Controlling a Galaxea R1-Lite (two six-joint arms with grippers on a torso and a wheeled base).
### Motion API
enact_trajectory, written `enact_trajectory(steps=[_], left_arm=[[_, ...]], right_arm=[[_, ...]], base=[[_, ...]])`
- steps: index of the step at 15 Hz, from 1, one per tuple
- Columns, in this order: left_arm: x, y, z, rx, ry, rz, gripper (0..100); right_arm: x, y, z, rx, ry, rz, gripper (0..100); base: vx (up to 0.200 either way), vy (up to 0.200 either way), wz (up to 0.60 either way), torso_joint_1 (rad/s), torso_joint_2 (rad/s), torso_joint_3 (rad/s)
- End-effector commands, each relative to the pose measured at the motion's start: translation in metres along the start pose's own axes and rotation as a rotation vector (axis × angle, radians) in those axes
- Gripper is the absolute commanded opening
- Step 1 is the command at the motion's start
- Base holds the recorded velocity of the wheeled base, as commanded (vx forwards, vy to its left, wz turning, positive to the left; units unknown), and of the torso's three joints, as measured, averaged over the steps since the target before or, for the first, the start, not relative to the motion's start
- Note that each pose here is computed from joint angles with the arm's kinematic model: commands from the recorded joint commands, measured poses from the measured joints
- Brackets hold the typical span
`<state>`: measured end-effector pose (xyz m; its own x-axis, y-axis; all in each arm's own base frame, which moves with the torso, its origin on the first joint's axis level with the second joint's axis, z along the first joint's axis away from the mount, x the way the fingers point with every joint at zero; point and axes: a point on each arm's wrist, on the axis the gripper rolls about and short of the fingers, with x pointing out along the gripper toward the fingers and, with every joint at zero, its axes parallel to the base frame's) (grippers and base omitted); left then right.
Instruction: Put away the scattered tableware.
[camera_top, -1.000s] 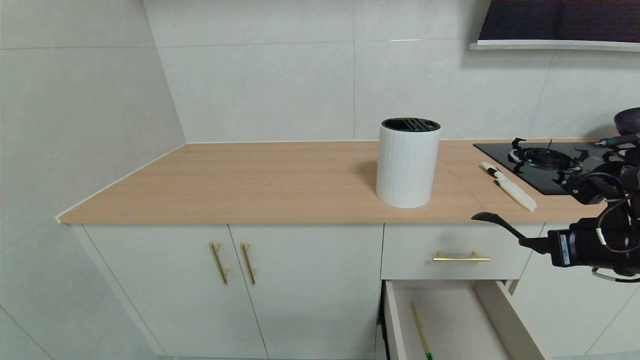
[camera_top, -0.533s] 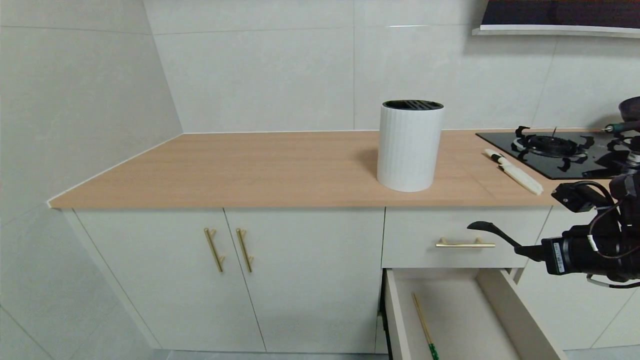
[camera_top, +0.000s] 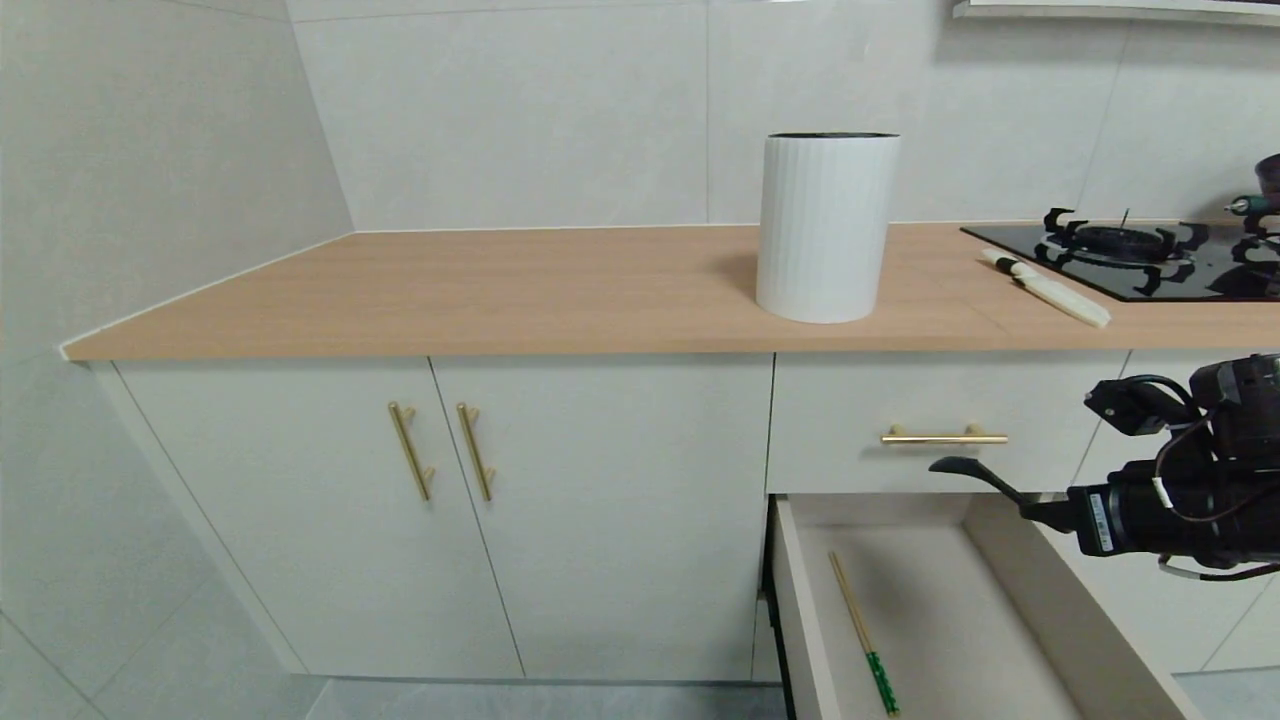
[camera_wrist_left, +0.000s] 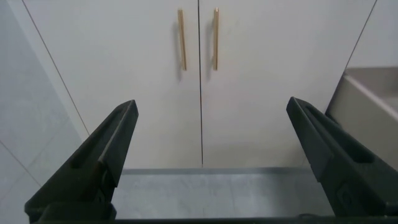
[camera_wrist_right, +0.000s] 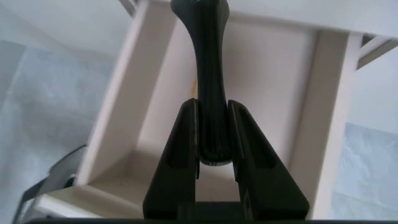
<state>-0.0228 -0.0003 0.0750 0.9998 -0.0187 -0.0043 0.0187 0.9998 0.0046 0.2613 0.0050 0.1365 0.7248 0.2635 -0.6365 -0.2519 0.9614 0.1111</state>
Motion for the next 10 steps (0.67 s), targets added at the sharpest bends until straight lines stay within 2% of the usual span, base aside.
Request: enact_trajectory(steps=[1,5,10], left_arm=[[0.0,0.0,0.0,0.0,0.0,0.0,100],[0.0,0.0,0.0,0.0,0.0,0.0,100],[0.0,0.0,0.0,0.0,0.0,0.0,100]], right_arm=[[0.011,-0.003,-0.004,0.008,0.032,0.002,0],[0.019,-0.005,-0.007,0.016,0.055,0.002,0],[0.034,-0.008,-0.015,0.003,0.111,0.003,0]], base=[[0.0,0.0,0.0,-0.139,0.46,0.31],[0.0,0.0,0.0,-0.111,0.4,0.288],[0.0,0.0,0.0,-0.013,0.04,0.031]])
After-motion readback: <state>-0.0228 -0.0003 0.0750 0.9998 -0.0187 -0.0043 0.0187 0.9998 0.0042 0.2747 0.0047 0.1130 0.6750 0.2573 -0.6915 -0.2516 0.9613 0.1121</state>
